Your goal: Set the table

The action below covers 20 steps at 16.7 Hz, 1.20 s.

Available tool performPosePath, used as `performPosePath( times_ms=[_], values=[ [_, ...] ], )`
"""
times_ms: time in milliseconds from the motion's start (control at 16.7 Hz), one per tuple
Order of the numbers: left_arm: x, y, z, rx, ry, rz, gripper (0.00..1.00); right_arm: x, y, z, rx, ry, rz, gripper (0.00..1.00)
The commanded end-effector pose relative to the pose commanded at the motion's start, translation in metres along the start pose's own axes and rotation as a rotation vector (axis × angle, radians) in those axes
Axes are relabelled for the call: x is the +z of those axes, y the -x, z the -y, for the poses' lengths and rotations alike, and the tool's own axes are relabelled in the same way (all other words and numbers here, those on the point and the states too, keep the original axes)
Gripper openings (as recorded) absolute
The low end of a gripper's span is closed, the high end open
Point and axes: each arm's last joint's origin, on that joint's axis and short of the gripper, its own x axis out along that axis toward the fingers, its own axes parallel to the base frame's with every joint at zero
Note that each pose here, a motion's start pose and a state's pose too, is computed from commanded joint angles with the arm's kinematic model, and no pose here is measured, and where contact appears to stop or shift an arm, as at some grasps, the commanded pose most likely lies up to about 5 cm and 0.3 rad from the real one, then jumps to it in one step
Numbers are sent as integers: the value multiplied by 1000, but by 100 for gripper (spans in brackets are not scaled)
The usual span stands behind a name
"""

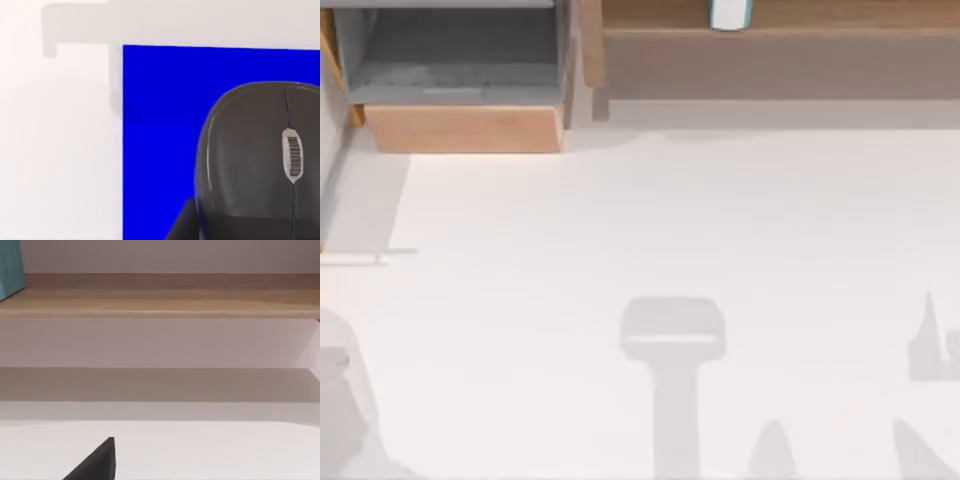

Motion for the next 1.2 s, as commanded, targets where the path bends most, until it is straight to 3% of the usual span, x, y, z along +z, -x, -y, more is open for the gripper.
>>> performPosePath(
  times_ms=[480,1200],
  values=[
    [-8,-15,4,-39,4,-66,0,0,0,0,0,0,0,100],
    [-8,-15,4,-39,4,-66,90,0,0,0,0,0,0,100]
  ],
)
